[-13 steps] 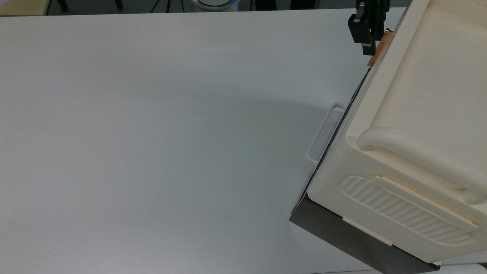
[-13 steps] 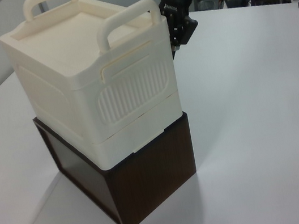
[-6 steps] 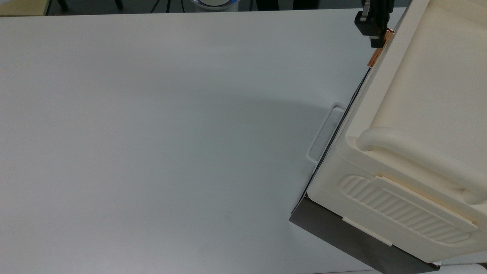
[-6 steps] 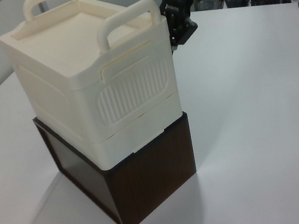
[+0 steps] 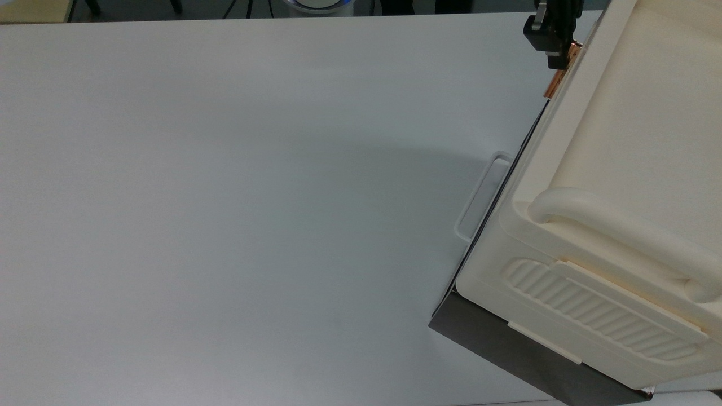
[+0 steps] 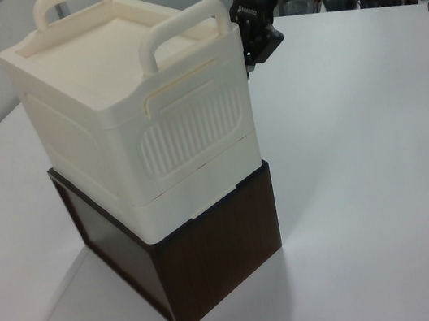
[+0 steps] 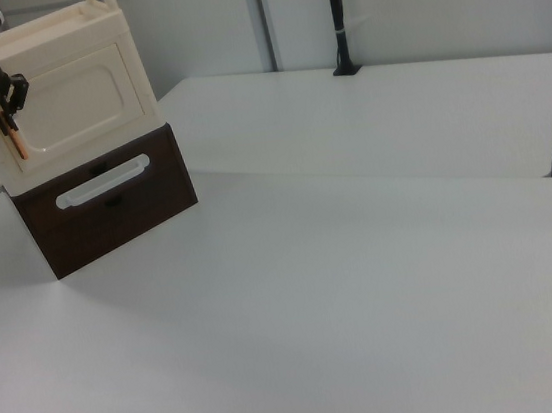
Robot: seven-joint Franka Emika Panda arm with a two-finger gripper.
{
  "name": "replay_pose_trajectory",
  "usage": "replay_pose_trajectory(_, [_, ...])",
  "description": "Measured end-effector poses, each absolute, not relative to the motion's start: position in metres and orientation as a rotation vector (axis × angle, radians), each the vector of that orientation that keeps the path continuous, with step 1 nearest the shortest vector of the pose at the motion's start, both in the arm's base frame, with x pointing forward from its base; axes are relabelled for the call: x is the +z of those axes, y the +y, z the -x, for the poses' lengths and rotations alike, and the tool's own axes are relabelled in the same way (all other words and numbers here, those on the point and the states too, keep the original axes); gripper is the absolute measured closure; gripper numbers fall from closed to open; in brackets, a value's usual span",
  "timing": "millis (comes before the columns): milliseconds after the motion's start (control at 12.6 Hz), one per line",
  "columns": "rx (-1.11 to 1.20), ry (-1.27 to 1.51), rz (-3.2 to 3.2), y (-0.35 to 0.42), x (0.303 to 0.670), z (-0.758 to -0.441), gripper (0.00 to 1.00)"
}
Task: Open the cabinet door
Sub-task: 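Pull the door handle outward, swinging the door open on its hinge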
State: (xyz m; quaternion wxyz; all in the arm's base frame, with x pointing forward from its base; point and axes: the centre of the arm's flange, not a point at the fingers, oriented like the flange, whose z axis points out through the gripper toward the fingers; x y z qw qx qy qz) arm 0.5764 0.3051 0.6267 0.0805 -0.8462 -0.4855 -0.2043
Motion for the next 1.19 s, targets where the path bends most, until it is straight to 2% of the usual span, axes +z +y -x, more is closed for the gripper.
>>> replay_pose_trajectory(317, [-0.503,-1.447,2.578,0.28,0.633,-0.572,0.85])
replay_pose_trajectory(397, [-0.464,-1.435,2.598,0.268,0.635,-0.571,0.81])
replay_pose_trajectory(635, [-0.326,-1.339,2.675,0.218,0.651,-0.562,0.4])
replay_pose_trajectory(873, [-0.39,-1.27,2.716,0.183,0.684,-0.553,0.37])
replay_pose_trajectory(1191, [-0.478,-1.219,2.683,0.201,0.712,-0.541,0.37])
